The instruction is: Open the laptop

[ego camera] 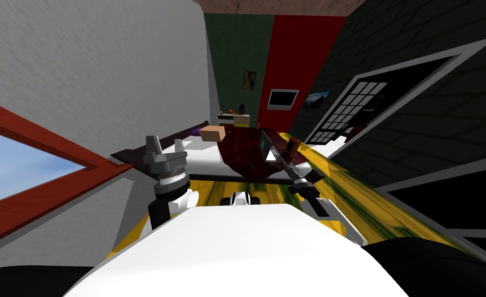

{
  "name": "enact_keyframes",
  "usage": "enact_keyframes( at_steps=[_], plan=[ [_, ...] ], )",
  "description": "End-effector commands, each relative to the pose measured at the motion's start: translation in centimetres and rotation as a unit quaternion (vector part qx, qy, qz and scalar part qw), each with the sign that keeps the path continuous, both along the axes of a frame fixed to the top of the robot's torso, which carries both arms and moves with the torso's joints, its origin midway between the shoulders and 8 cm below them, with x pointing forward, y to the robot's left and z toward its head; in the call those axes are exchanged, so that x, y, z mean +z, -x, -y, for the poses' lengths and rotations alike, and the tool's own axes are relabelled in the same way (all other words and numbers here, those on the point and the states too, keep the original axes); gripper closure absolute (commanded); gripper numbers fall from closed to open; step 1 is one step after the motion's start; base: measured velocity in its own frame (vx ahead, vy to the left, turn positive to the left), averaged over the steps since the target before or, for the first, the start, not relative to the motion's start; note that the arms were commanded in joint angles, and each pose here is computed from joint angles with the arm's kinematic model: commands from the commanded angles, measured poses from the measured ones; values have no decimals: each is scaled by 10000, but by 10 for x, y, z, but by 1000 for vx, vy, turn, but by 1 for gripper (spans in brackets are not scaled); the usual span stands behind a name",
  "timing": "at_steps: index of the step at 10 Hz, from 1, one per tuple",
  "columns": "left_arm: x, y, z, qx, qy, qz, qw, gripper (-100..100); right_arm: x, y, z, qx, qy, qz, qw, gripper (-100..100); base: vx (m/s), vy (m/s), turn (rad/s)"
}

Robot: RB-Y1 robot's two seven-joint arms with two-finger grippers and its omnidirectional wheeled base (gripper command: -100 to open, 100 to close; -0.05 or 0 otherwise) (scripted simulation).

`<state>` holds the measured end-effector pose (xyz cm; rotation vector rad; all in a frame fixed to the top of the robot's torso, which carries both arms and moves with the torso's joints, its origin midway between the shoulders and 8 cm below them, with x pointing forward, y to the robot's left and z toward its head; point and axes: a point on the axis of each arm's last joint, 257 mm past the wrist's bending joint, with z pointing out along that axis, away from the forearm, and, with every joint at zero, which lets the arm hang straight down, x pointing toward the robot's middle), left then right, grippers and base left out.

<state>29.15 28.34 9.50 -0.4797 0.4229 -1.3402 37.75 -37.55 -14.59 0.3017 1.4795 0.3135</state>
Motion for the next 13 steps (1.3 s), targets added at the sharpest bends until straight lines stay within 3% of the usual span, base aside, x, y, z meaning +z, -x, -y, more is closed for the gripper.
enact_keyframes(
  at_steps=[1,2,3,5,6,7,8,10,13],
  plan=[
    [0,0,0,0,0,0,10000,0,-15,3,26,-261,535,-331,9977,-100,18,121,39],
    [0,0,0,0,0,0,10000,0,-21,6,43,-405,867,-516,9941,-100,30,87,87],
    [0,0,0,0,-1,0,10000,0,-21,6,43,-405,867,-516,9941,-100,23,64,49],
    [0,0,0,0,-1,0,10000,0,-30,12,80,-691,1542,-872,9818,-100,33,119,115],
    [0,0,0,0,0,0,10000,0,-30,12,80,-691,1542,-872,9818,-100,34,110,45],
    [0,0,0,0,0,0,10000,0,-33,15,98,-833,1882,-1041,9730,-100,40,99,86],
    [0,0,0,0,0,0,10000,0,-33,15,98,-833,1882,-1041,9730,-100,32,68,50],
    [0,0,0,0,-1,0,10000,0,-33,22,137,-1113,2559,-1351,9507,-100,37,81,122],
    [0,0,0,0,0,0,10000,0,-22,32,191,-1509,3515,-1726,9077,-100,73,176,127]
  ],
)
